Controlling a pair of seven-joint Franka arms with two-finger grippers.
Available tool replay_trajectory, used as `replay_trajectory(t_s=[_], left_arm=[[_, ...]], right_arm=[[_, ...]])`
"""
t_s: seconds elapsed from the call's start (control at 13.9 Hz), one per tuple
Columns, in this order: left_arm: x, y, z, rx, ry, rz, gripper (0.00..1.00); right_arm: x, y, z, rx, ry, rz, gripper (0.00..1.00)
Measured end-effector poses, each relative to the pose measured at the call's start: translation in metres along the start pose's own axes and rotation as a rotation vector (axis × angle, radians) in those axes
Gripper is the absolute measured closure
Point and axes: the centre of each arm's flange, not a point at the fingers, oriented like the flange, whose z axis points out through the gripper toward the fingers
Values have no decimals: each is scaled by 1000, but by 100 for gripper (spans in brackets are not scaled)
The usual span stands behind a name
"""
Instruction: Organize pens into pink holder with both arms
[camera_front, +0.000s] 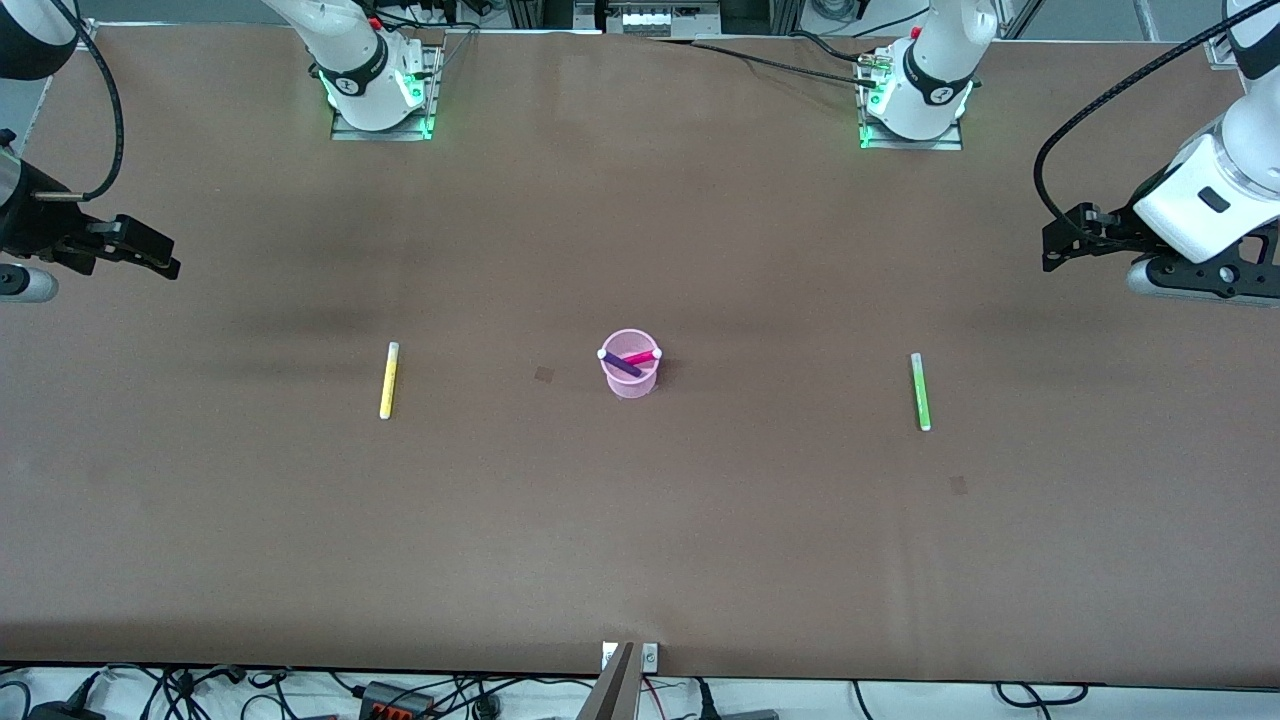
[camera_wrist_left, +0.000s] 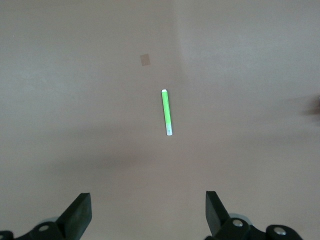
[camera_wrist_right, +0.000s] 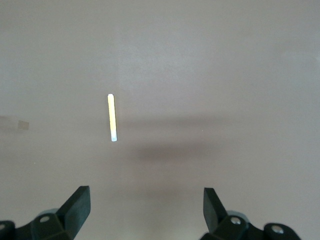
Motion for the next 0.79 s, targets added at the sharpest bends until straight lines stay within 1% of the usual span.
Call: replay_trajectory(t_s=[0.43, 0.79], left_arm=[[0, 2, 0, 0, 0, 3, 0], [0, 2, 0, 0, 0, 3, 0]], right_arm=[[0, -11, 0, 2, 2, -18, 0], [0, -1, 0, 2, 1, -5, 0]])
